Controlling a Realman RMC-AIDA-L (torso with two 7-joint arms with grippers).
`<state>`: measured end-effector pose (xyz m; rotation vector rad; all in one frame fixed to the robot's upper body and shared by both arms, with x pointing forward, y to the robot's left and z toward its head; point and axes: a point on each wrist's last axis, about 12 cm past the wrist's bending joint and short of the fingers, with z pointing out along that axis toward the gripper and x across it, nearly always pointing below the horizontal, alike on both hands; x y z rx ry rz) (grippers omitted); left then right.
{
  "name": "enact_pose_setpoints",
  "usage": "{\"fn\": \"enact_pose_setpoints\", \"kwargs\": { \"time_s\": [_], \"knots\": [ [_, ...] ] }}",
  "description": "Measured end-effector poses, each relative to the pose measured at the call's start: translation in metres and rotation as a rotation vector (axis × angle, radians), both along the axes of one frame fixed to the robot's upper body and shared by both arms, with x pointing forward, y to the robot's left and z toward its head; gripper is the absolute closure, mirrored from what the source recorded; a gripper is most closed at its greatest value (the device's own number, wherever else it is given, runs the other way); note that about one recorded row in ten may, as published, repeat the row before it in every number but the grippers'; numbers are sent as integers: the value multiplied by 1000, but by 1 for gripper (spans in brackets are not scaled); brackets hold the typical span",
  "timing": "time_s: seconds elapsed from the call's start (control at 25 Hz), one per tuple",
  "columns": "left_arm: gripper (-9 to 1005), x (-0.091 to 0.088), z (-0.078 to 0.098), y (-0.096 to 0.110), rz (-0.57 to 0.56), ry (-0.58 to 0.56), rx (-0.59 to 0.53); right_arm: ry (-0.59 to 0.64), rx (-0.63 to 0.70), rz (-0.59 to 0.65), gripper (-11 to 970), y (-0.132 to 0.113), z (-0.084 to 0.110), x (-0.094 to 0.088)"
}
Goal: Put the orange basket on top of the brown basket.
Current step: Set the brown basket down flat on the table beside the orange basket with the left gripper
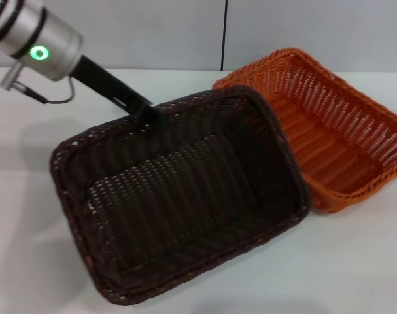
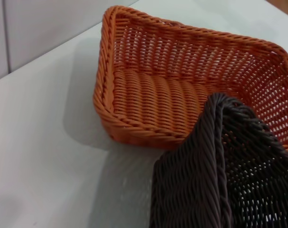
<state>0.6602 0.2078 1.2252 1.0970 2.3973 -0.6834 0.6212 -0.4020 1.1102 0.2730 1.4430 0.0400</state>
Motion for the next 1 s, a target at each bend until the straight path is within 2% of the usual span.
{"fn": "enact_pose_setpoints", "kwargs": {
  "time_s": [0.32, 0.72, 0.84, 0.88, 1.0],
  "knots": [
    [781, -1, -11, -19, -2, 44, -8, 6, 1, -5, 286, -2, -2, -2],
    [724, -3, -15, -16, 24, 65, -21, 25, 15, 8, 291, 1, 0, 4],
    [656, -2, -16, -11, 49, 45, -30, 53, 56, 131, 295, 4, 5, 8],
    [633, -1, -16, -10, 56, 40, -32, 53, 56, 131, 296, 4, 5, 8],
    [565, 0, -15, -4, 75, 15, -40, 110, 152, 262, 300, -4, 14, 4]
  ]
}}
